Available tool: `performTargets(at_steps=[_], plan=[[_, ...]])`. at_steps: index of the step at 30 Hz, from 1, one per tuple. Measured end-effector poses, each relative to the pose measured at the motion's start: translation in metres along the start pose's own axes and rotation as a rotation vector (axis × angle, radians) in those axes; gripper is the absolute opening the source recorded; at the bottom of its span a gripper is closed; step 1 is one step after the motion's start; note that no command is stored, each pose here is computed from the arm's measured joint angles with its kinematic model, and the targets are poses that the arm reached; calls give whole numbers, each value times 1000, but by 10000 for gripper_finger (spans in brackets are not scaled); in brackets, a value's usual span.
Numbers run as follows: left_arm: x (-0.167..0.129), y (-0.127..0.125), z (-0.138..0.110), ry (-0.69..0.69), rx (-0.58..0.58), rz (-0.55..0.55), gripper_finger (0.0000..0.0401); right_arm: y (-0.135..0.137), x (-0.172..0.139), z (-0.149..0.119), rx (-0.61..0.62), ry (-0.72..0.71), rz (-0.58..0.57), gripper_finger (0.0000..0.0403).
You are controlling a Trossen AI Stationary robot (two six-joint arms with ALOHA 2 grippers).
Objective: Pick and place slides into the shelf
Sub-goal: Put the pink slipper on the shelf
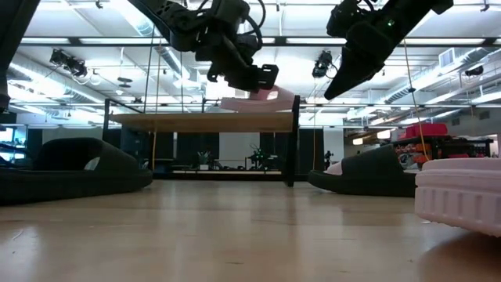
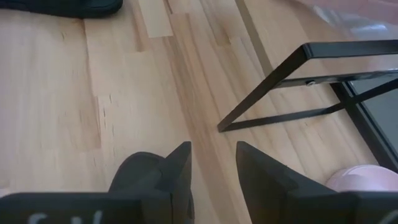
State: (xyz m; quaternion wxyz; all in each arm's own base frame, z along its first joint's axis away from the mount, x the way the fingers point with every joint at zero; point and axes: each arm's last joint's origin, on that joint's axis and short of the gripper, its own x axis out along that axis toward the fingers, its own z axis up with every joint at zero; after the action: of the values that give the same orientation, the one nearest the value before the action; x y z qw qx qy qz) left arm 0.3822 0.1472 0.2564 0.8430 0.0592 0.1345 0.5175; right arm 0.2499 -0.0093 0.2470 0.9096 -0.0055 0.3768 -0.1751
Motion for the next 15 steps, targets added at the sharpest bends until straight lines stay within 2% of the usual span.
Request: performTargets(at_steps=[4, 7, 11, 15], plan=[[0, 0, -2, 16, 13, 2, 23, 0, 0, 0, -2, 0, 0, 132], [0, 0, -3, 24, 22, 3, 27, 0, 0, 0, -3, 0, 0, 132], [1, 3, -7, 57, 51, 87, 41, 0, 0, 0, -3, 0, 0, 132], [1, 4, -9, 75, 61, 101, 34, 0, 0, 0, -3, 0, 0, 132]])
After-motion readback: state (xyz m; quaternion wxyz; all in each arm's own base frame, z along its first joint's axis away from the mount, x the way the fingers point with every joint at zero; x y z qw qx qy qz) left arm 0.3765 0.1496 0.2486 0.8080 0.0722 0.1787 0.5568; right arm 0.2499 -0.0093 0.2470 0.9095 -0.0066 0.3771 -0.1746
